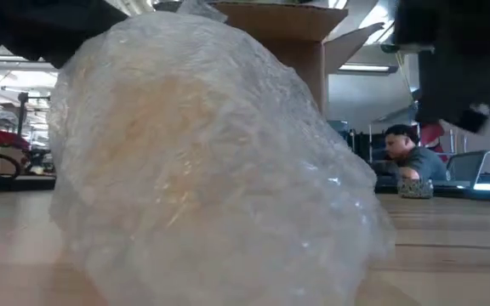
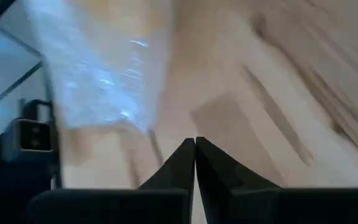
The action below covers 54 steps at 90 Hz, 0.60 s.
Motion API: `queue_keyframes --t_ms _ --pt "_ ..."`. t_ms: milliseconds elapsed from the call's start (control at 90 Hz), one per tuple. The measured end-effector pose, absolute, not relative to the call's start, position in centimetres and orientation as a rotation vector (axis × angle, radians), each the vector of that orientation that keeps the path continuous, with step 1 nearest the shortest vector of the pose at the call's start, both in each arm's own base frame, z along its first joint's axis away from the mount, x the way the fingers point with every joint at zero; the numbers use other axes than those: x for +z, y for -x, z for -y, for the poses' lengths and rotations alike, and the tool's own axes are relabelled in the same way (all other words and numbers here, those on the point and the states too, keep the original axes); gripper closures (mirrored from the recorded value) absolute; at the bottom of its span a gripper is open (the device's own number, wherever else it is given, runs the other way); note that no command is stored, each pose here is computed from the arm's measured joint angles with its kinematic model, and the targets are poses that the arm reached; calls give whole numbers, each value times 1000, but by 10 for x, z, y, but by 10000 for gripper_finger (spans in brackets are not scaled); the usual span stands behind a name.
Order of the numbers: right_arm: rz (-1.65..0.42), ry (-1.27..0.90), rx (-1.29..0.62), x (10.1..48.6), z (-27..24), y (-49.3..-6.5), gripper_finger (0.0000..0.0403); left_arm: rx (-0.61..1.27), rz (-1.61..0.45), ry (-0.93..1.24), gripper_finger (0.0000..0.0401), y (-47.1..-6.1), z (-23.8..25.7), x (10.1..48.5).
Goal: Wrap mug
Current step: Wrap the yellow cup with bubble wrap
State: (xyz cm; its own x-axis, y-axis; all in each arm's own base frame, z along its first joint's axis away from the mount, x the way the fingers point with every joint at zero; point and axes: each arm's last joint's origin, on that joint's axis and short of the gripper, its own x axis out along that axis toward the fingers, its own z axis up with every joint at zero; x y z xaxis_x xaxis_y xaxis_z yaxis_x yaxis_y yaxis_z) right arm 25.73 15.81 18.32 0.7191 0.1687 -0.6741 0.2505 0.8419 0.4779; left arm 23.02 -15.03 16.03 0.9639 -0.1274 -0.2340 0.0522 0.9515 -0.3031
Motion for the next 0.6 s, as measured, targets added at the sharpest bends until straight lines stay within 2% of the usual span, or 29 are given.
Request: queue_keyframes --t_ms 244,378,600 --pt "-771 -415 49 195 -179 -310 403 -68 -309 310 401 -230 147 155" --pt "-877 -436 64 176 -177 -325 403 -67 -311 309 401 -230 147 155" --pt "-867 -521 107 169 -188 -351 403 -64 -323 301 401 -230 147 153"
